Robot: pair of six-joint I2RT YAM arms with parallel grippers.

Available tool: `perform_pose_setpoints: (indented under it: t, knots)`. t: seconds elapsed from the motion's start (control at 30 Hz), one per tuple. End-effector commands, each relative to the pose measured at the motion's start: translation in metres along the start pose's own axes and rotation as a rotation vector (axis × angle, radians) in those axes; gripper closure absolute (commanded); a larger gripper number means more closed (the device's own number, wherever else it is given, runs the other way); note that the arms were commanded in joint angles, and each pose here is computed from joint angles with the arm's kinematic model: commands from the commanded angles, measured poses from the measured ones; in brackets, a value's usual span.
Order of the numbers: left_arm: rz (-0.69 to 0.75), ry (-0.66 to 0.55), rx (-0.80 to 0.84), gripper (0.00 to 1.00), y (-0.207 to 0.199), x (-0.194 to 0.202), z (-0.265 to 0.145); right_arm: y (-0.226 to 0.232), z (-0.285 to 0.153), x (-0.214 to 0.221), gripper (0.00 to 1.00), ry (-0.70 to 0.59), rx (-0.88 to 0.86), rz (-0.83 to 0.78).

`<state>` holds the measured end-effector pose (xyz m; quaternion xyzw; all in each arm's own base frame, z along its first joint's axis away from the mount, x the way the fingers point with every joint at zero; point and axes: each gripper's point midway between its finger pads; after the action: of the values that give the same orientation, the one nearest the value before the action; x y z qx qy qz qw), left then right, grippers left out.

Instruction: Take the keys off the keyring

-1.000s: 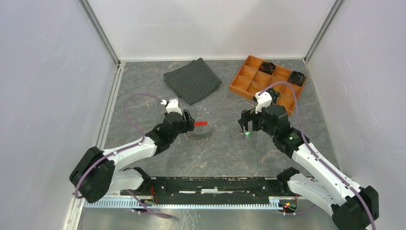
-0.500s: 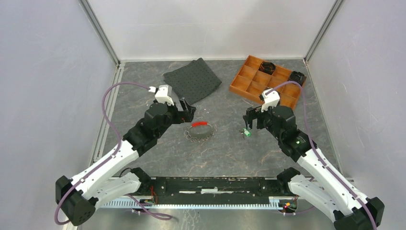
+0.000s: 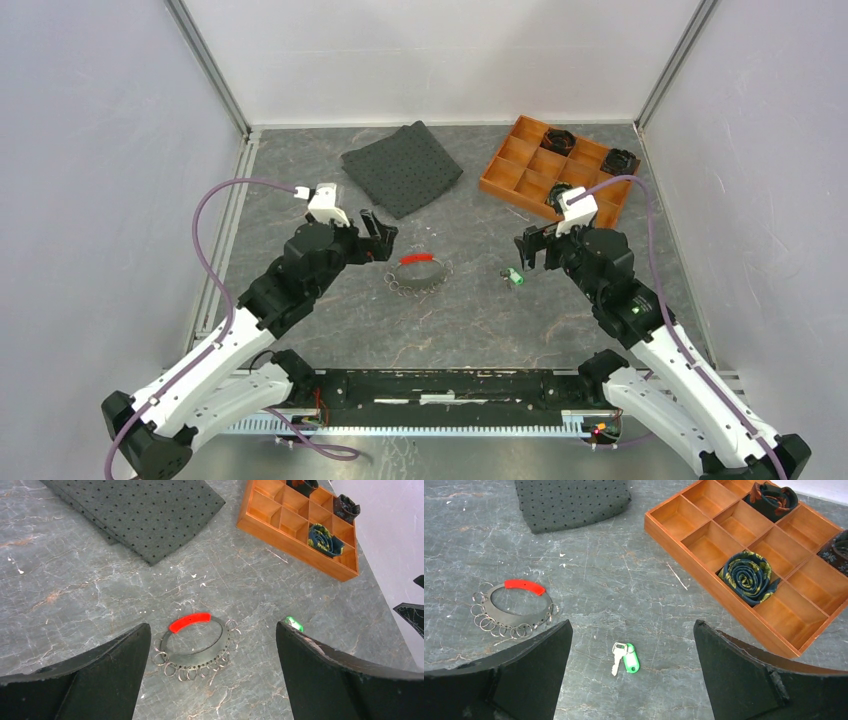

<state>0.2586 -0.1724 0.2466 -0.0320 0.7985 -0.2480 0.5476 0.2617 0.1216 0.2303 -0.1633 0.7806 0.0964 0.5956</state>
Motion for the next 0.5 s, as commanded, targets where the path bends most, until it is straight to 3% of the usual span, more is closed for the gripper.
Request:
perform_pose_setpoints:
  t: [0.0,0.47]
  knots:
    - [0.023,-0.055,-0.027,0.00,0.005,-0.016,-0.006,-0.007,-0.003,-0.022,0.02,-0.073,0.029,-0.018]
    - [0.021,-0.066,-0.096,0.00,0.018,-0.016,-0.003,0.000,0.003,-0.018,0.02,-0.049,-0.006,-0.016]
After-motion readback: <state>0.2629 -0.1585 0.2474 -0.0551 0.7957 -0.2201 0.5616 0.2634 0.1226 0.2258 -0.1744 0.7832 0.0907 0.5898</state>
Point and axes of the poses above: each gripper's point midway between its finger pads, its own z axis out along the fingers, its own y axis along the line the jaws close on, x = y × z, and after that the axes turned 3 degrees about -z, right-handed
